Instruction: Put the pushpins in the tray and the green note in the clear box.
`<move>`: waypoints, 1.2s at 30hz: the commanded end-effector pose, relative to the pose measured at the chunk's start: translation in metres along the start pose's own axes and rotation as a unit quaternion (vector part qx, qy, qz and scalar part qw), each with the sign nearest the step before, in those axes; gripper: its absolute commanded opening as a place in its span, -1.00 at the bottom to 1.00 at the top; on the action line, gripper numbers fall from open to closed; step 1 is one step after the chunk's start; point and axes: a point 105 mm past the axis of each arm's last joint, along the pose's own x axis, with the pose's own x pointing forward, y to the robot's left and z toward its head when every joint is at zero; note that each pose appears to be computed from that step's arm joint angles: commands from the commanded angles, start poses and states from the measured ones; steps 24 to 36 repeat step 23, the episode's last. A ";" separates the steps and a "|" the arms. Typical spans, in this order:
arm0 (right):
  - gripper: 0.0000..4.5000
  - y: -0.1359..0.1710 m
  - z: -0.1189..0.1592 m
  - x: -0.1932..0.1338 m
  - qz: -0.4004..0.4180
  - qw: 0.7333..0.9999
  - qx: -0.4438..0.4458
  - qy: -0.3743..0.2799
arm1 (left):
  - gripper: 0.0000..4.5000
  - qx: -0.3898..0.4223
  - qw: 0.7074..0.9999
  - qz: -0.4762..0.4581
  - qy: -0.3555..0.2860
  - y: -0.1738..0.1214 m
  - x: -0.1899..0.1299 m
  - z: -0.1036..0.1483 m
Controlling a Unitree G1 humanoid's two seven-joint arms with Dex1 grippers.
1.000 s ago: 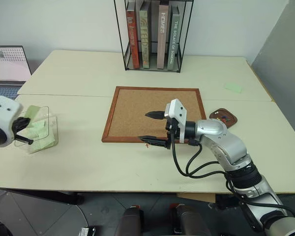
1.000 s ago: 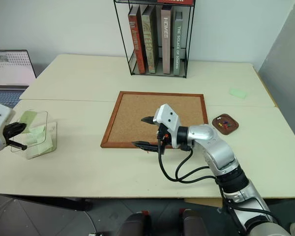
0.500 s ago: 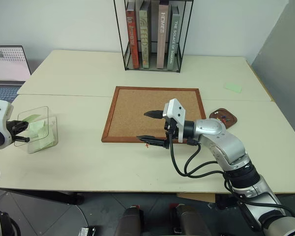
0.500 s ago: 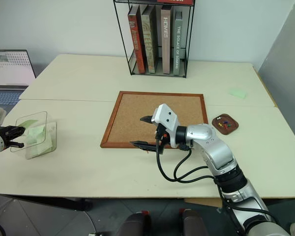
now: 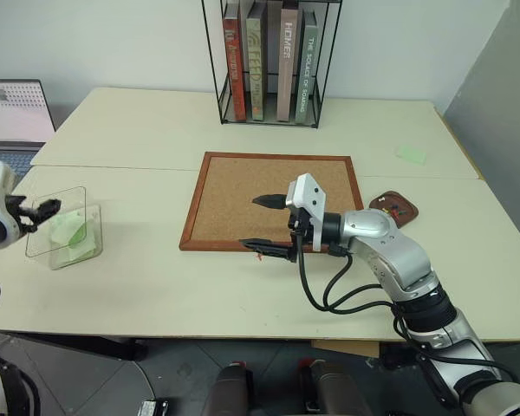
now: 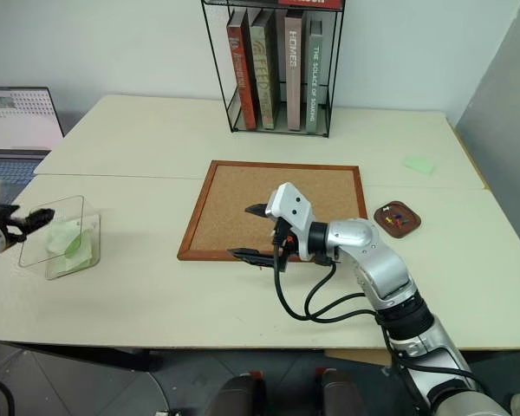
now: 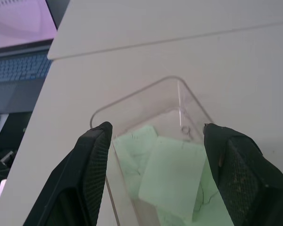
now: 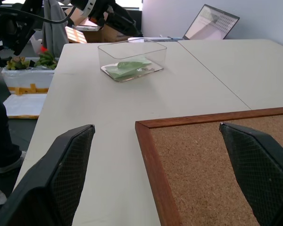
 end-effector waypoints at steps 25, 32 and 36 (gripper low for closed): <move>1.00 -0.015 -0.035 -0.111 -0.217 0.975 0.016 0.047 | 0.44 0.121 0.878 -0.431 -0.170 -0.260 -0.042 0.016; 1.00 -0.015 -0.035 -0.111 -0.217 0.975 0.016 0.047 | 0.44 0.121 0.878 -0.431 -0.170 -0.260 -0.042 0.016; 1.00 -0.015 -0.035 -0.111 -0.217 0.975 0.016 0.047 | 0.44 0.121 0.878 -0.431 -0.170 -0.260 -0.042 0.016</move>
